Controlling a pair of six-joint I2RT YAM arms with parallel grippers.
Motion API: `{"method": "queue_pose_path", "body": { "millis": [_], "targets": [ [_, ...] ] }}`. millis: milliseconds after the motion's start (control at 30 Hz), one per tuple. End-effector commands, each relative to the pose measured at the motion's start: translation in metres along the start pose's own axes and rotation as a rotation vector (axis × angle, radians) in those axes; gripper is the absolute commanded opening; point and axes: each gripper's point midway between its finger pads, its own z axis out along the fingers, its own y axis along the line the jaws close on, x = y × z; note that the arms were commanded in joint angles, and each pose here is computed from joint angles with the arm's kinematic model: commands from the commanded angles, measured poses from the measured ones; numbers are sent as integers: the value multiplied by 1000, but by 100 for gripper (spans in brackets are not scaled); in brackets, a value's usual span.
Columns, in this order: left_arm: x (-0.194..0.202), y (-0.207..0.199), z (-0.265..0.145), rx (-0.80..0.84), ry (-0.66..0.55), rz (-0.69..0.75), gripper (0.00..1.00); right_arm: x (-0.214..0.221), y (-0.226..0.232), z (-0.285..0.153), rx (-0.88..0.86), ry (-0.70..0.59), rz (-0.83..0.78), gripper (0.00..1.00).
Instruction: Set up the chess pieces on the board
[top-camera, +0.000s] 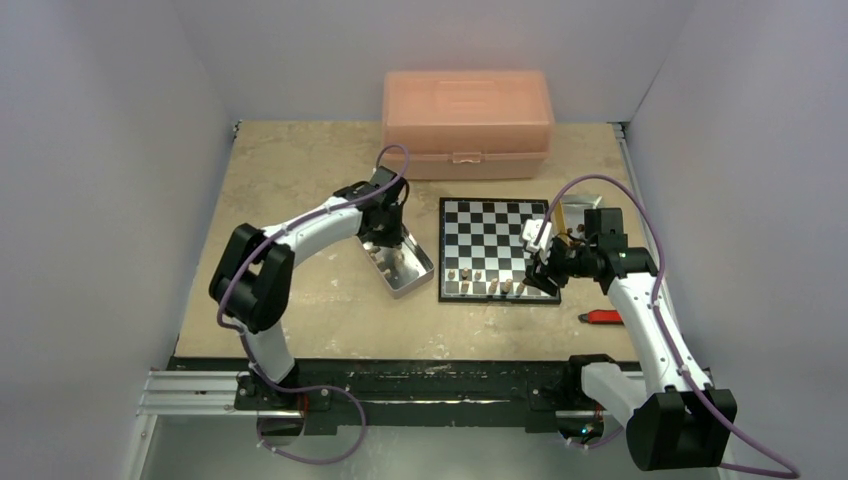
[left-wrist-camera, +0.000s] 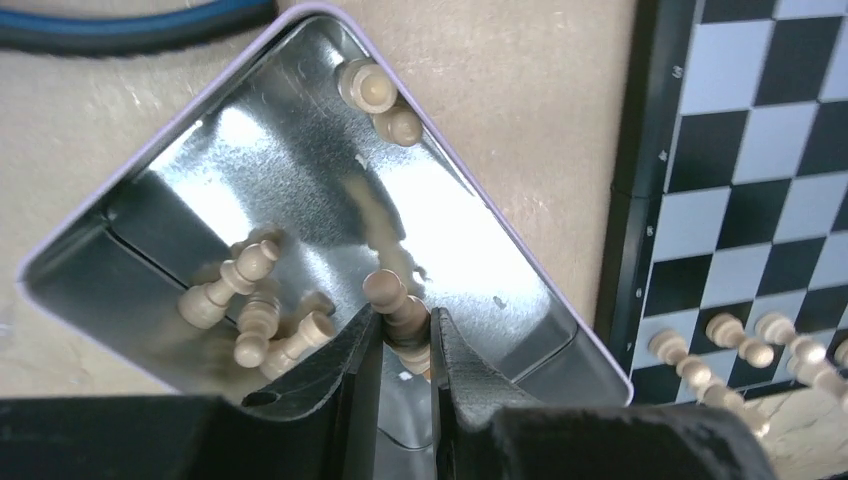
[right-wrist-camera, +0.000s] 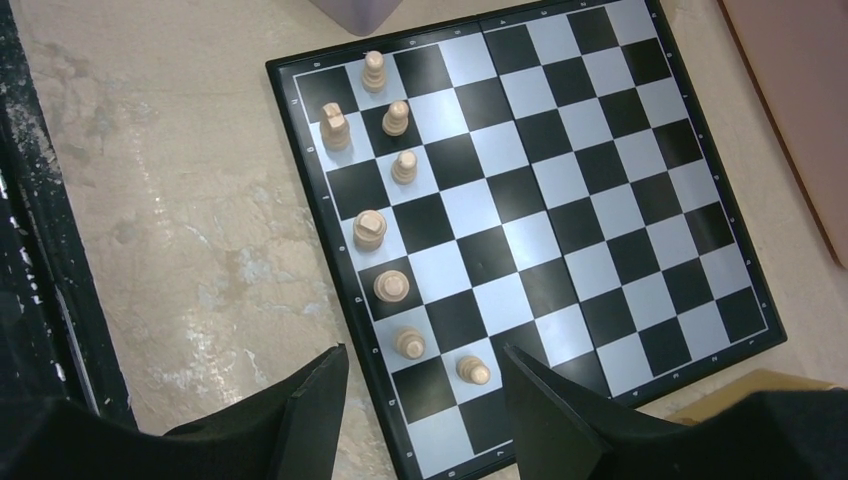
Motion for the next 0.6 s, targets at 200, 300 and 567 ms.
{"method": "queue_pose_path", "body": {
  "millis": [200, 300, 567],
  "targets": [
    [-46, -9, -49, 205, -279, 106, 1, -46, 17, -1, -140, -191, -176, 65],
    [-42, -16, -56, 314, -250, -47, 0, -71, 25, 3, -199, -292, -288, 73],
    [-16, -29, -71, 423, -98, -429, 0, -140, 19, 38, -287, -454, -351, 74]
  ]
}}
